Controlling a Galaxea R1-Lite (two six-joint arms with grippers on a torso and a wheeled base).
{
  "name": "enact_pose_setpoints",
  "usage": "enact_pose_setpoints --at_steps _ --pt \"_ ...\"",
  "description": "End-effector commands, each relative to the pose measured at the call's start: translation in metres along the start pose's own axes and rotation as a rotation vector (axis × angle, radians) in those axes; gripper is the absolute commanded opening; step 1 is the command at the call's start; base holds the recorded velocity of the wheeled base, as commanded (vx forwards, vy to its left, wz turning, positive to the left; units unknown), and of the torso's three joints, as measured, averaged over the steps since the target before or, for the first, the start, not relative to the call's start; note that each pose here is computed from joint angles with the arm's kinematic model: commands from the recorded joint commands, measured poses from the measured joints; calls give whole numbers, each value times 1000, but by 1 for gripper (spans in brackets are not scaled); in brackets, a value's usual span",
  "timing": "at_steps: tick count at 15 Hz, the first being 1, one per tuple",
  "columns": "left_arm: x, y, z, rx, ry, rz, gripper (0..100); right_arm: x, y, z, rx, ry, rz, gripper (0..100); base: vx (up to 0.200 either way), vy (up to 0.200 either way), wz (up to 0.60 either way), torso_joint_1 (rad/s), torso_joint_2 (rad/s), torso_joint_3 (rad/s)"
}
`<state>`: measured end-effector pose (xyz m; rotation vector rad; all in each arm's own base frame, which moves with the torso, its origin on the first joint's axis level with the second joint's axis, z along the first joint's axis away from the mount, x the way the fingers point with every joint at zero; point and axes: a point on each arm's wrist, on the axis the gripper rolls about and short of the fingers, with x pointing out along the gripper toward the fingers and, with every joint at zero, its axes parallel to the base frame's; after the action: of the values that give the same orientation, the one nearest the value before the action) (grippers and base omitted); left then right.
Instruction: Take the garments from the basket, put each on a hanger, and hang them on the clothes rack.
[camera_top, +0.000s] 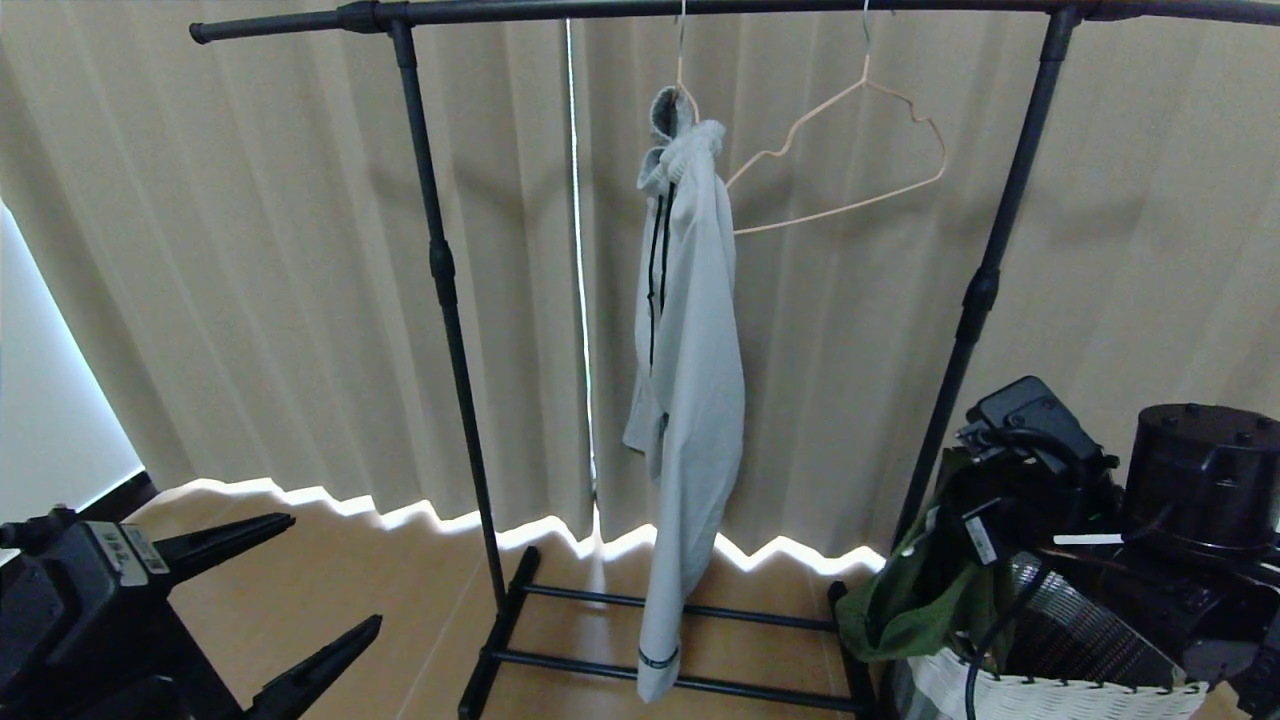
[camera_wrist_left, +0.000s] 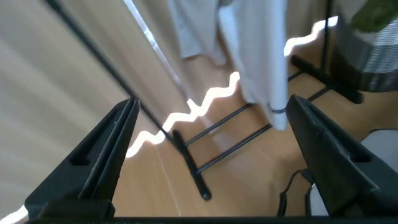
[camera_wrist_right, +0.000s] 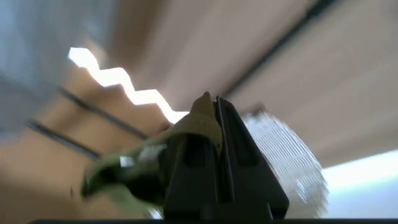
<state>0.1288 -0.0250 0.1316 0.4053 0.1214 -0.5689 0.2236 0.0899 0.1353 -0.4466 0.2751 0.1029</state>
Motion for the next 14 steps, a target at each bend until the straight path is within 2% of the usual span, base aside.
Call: enact_pose_setpoints --at_steps 1,4,5,8,10,14 --pt "19 -2 13 7 -32 -85 100 -3 13 18 28 -71 52 0 0 0 0 0 0 0" --pt "53 -16 37 -79 -76 -247 100 -6 29 37 78 -135 112 0 0 0 0 0 0 0" --pt "76 -29 47 -140 -69 -332 100 -9 37 49 115 -174 147 0 0 0 0 0 0 0" --pt "119 -59 55 -236 6 -389 100 -15 49 64 171 -225 211 0 0 0 0 0 0 0" --pt "141 -78 57 -267 35 -440 100 -20 54 72 192 -258 262 0 0 0 0 0 0 0" --pt "179 -111 60 -263 57 -522 100 -36 63 81 234 -301 328 0 0 0 0 0 0 0"
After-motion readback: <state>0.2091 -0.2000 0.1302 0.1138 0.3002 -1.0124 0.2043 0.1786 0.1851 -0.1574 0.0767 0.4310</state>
